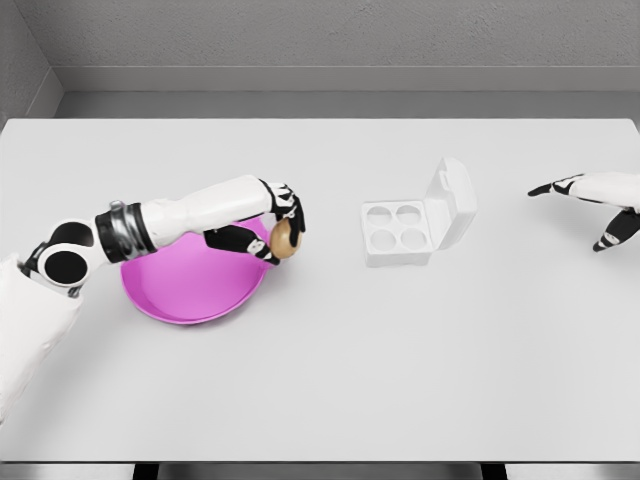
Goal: Pack egg into the box and close the box lid
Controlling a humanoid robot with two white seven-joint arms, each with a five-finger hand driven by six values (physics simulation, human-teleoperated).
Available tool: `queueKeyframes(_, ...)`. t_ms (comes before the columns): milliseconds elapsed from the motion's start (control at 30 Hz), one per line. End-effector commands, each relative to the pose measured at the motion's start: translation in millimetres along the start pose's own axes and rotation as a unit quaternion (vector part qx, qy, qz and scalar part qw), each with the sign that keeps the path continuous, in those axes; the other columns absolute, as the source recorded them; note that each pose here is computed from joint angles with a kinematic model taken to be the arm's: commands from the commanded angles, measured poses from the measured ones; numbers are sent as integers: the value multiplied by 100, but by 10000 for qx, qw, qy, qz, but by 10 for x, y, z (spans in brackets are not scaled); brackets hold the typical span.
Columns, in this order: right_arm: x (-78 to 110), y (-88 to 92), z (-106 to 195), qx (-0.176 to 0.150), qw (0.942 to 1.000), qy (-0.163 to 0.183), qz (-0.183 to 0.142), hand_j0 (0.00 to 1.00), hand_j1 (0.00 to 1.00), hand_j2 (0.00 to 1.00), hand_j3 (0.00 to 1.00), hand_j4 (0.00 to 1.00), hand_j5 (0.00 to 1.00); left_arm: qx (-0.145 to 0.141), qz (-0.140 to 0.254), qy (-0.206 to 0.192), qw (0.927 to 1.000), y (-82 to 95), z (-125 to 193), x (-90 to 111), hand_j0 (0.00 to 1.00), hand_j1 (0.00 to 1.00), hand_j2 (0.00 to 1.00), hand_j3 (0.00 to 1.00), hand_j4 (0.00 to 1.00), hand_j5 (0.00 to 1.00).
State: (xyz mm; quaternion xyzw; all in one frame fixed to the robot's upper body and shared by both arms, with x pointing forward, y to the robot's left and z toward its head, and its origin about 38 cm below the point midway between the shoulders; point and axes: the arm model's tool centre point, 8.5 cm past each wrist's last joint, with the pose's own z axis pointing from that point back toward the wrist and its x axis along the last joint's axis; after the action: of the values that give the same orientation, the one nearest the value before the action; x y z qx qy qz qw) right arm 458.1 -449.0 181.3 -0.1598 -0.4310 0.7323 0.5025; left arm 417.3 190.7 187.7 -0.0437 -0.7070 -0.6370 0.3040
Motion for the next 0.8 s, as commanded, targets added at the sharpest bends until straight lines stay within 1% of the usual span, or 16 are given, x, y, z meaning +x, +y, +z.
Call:
queueKeyframes(0,-3,-7,7,-22,10000,3,-23,100,100,100,100,100,100,90,152,-51,9998,-33,-65,-11,30,30,30,30,30,30)
queueKeyframes(100,-4,0,6,-16,10000,2,-27,100,100,100,100,100,100,107,165,-48,9998,-23,-83,-23,30,30,30,30,30,30)
queueKeyframes(200,-3,-7,7,-22,10000,3,-23,100,100,100,100,100,100,185,239,-161,9994,-39,-168,13,30,30,30,30,30,30)
queueKeyframes(367,1,-10,6,-24,10000,-3,-18,100,100,100,100,100,100,243,403,-155,9988,-90,-251,-37,30,30,30,30,30,30)
queueKeyframes(433,-3,-7,7,-22,10000,3,-23,100,100,100,100,100,100,271,395,-192,9987,-66,-288,-26,31,31,31,31,31,31)
queueKeyframes(700,4,-11,5,-21,10000,-5,-8,100,100,100,100,100,100,390,573,-279,9972,-65,-490,-52,30,30,30,30,30,30)
queueKeyframes(767,4,-11,5,-21,10000,-5,-8,100,100,100,100,100,100,424,621,-335,9966,-78,-551,-33,30,30,30,30,30,30)
